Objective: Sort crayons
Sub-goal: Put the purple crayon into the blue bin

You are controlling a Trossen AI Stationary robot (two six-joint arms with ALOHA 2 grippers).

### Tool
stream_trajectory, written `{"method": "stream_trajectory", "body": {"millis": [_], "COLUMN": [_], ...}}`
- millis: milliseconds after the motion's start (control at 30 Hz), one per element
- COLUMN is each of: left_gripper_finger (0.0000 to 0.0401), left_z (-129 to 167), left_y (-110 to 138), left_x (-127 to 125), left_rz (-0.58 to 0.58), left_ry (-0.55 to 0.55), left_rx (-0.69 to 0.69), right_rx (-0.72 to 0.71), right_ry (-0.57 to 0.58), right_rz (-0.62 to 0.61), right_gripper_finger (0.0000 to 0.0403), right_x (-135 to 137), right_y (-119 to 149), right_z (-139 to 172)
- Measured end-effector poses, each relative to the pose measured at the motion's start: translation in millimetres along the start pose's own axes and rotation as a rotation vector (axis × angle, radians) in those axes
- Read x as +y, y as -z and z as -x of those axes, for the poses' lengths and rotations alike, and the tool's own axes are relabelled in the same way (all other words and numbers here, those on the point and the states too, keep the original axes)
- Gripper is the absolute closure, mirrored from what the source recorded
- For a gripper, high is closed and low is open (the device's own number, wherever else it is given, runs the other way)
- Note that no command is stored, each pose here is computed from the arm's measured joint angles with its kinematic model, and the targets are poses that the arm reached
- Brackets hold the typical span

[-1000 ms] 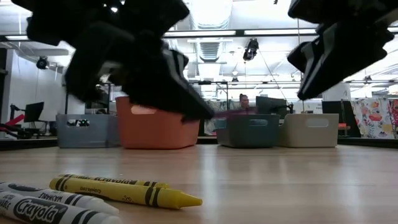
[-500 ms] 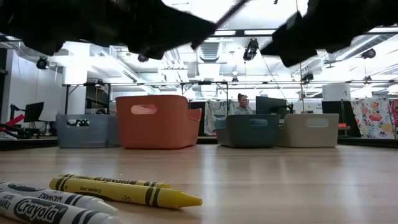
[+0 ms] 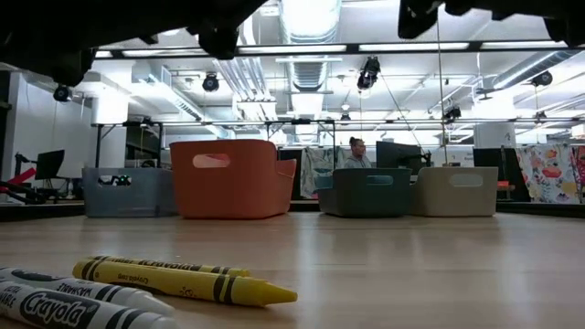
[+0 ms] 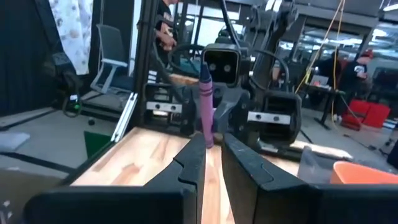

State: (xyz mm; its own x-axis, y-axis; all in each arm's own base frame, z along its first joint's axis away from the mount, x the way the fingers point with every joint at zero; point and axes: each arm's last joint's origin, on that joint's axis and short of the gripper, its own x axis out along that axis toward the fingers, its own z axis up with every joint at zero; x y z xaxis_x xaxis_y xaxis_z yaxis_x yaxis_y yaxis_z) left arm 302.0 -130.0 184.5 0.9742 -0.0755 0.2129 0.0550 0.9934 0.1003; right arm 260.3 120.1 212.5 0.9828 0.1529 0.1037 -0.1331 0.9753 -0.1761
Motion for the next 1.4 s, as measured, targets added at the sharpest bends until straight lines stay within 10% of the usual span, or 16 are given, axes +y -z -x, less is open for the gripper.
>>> {"method": "stream_trajectory", "body": {"millis": [733, 1400], "left_gripper_finger": [0.0401, 0.0401], "left_z": [-2, -3], "left_y": [-3, -3], "left_x": [1, 3], "left_rz": [0.018, 0.018], "left_ry": [-0.062, -0.119], "left_rx": [-0.007, 0.004], "right_rx": [-0.010, -0.039], "right_ry": [0.083, 0.015], "right_rz": [0.002, -0.025], "right_gripper_finger": [0.0361, 0.0225], "right_x": [-8, -19], "right_y": [-12, -17], "right_z": [-15, -36]}}
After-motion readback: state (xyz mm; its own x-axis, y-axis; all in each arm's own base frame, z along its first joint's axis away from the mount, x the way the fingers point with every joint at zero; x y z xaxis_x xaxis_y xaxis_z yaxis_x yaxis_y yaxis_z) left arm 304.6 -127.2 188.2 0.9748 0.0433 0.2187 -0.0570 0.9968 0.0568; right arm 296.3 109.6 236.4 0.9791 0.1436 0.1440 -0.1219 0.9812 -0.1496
